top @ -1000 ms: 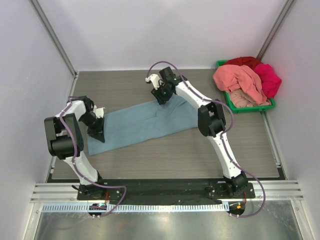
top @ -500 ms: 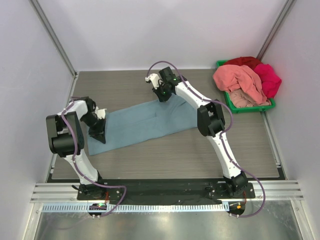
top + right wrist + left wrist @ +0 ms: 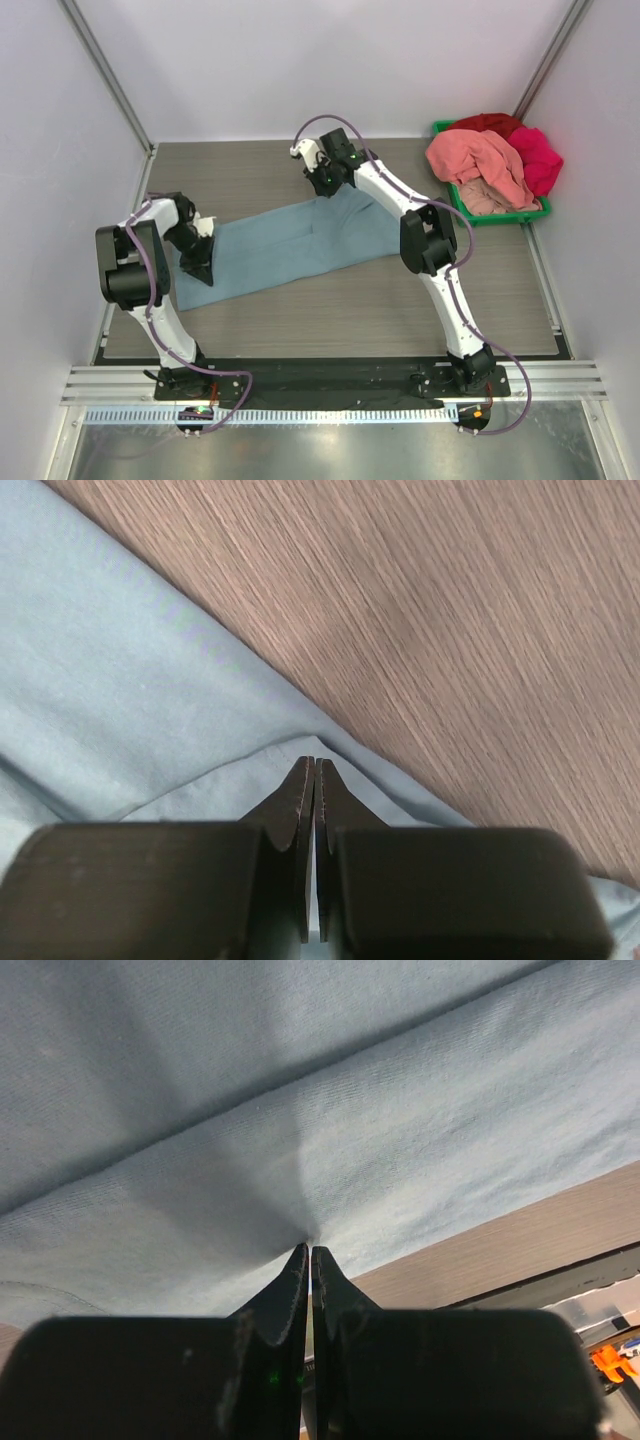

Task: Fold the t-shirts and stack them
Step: Fold the tshirt

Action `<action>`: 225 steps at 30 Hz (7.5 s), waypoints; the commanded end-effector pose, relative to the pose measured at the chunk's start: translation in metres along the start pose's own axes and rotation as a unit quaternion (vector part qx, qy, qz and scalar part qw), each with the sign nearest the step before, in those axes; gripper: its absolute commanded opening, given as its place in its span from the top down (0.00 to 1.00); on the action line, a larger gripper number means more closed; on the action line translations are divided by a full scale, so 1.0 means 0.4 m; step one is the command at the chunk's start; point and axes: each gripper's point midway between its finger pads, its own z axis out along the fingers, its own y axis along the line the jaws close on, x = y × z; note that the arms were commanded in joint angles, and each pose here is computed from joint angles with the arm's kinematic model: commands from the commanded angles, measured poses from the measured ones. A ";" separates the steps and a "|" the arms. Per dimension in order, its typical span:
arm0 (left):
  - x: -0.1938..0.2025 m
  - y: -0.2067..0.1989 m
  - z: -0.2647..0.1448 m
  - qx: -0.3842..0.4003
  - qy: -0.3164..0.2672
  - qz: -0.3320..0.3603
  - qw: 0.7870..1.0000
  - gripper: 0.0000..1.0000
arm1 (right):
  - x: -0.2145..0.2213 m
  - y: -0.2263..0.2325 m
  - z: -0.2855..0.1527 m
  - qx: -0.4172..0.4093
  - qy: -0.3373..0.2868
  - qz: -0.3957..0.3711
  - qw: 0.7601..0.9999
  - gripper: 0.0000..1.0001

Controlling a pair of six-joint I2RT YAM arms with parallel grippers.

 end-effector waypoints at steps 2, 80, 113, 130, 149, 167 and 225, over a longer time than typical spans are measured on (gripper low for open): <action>-0.025 -0.004 -0.013 -0.003 -0.012 0.007 1.000 0.97 | -0.115 0.005 -0.070 0.004 -0.060 -0.019 0.998 0.96; -0.081 0.007 -0.162 -0.087 -0.095 0.044 0.991 0.53 | -0.259 0.030 -0.157 -0.006 -0.140 0.014 0.990 0.59; 0.094 0.073 -0.043 -0.133 0.090 0.299 0.941 0.52 | -0.059 0.108 -0.358 -0.009 -0.094 0.058 0.994 0.53; 0.114 0.119 0.042 -0.158 0.127 0.294 0.934 0.74 | -0.023 -0.039 -0.373 0.076 -0.088 0.110 0.987 0.53; 0.175 0.109 0.026 -0.179 0.140 0.310 0.923 1.00 | 0.241 -0.259 -0.250 0.152 0.028 0.172 0.973 0.53; 0.175 0.091 -0.043 -0.188 0.131 0.306 0.924 1.00 | 0.316 -0.286 -0.176 0.148 0.075 0.178 0.970 0.52; 0.408 -0.479 0.031 0.039 0.319 0.514 0.795 0.98 | -0.193 -0.471 0.073 0.342 -0.275 -0.010 0.899 0.94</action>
